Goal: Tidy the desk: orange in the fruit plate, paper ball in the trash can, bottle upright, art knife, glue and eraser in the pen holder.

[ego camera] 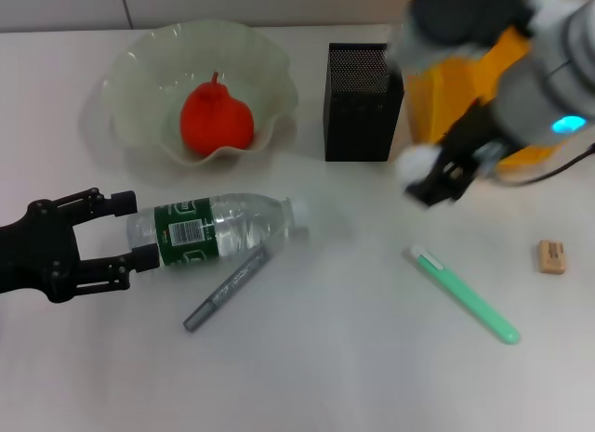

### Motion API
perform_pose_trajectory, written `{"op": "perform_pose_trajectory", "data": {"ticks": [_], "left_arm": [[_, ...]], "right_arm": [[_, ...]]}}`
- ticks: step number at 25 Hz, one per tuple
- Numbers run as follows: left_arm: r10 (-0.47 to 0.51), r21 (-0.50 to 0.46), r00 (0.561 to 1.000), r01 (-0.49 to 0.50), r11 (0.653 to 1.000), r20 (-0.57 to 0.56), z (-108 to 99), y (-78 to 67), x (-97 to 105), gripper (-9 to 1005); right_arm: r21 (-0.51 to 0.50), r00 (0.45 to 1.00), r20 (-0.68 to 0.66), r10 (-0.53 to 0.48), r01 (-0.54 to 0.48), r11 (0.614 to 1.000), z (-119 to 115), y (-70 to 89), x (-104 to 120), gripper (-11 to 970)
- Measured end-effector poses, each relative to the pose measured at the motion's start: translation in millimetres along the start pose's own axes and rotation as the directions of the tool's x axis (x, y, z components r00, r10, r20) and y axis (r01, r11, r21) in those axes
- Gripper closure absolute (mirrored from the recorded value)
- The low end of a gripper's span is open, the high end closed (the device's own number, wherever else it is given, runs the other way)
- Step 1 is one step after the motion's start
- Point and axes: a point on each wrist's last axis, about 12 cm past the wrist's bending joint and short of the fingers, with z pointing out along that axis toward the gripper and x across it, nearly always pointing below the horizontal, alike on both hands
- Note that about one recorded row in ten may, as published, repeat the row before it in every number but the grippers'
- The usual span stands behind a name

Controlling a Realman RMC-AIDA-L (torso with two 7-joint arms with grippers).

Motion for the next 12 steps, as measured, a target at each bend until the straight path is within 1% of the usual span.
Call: {"op": "perform_pose_trajectory", "data": {"ticks": [3, 6, 7, 8, 10, 12], "left_arm": [[0.002, -0.003, 1.000, -0.002, 1.000, -0.001, 0, 0.3, 0, 135], [0.001, -0.004, 1.000, -0.001, 1.000, -0.001, 0, 0.5, 0, 135], [-0.002, -0.004, 1.000, 0.002, 1.000, -0.002, 0, 0.5, 0, 135], [-0.002, -0.005, 1.000, 0.002, 1.000, -0.002, 0, 0.6, 0, 135], [-0.002, -0.005, 1.000, 0.002, 1.000, -0.002, 0, 0.9, 0, 136], [0.002, -0.005, 1.000, -0.002, 1.000, -0.003, 2, 2.1, -1, 136]], "right_arm": [[0.077, 0.997, 0.023, 0.076, -0.078, 0.994, -15, -17.7, 12, 425], [0.120, 0.990, 0.055, 0.132, -0.137, 0.983, -25, -29.2, 22, 425], [0.139, 0.984, 0.080, 0.157, -0.167, 0.976, -29, -35.5, 27, 425], [0.139, 0.984, 0.080, 0.157, -0.167, 0.976, -29, -35.5, 27, 425], [0.165, 0.979, 0.102, 0.178, -0.193, 0.967, -29, -42.4, 30, 426], [0.200, 0.973, 0.126, 0.192, -0.215, 0.956, -25, -50.2, 33, 423]]}}
